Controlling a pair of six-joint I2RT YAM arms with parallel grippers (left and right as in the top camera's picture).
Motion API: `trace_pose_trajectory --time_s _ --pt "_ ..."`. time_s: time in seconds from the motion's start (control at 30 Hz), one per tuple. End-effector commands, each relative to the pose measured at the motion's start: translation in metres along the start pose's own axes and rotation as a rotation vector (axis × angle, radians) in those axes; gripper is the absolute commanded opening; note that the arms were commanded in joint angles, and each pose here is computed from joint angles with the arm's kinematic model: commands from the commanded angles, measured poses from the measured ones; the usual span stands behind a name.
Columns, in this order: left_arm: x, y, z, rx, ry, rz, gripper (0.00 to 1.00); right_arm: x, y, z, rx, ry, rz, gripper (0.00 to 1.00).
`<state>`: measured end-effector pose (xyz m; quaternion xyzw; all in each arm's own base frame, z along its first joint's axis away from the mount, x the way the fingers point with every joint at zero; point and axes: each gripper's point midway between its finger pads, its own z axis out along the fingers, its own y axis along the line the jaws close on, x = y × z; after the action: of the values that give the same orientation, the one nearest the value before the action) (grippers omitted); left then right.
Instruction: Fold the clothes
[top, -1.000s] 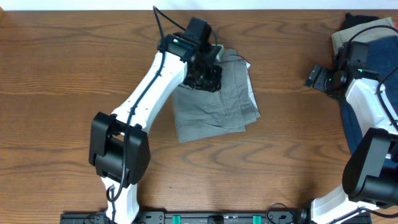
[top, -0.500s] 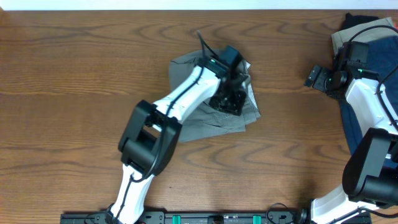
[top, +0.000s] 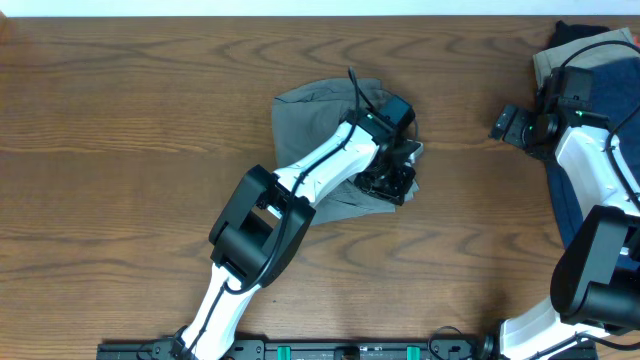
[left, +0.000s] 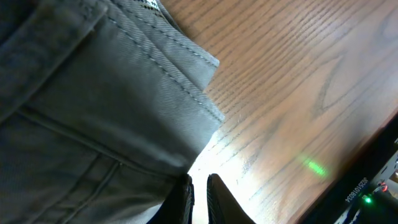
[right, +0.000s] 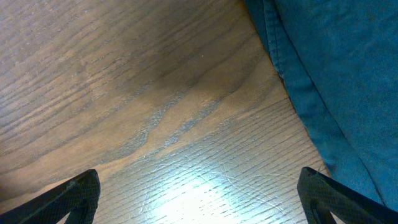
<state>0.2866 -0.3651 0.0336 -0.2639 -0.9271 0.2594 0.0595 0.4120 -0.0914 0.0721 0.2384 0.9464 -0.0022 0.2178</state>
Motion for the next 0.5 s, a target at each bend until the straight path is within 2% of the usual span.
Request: trace_pose_trajectory --time_s 0.0,0.13,0.33,0.47 --pt "-0.003 -0.001 -0.013 0.011 -0.018 0.003 0.11 -0.003 -0.003 0.001 0.010 -0.004 -0.007 0.99" --pt "-0.022 0.000 -0.059 -0.041 -0.136 0.034 0.10 -0.003 -0.003 0.001 0.011 -0.004 -0.007 0.99" --pt "-0.061 0.029 -0.141 -0.207 -0.419 0.043 0.12 -0.003 -0.003 0.001 0.011 -0.003 -0.007 0.99" --pt "-0.081 0.042 -0.154 -0.206 -0.505 0.041 0.12 -0.003 -0.003 0.001 0.011 -0.004 -0.006 0.99"
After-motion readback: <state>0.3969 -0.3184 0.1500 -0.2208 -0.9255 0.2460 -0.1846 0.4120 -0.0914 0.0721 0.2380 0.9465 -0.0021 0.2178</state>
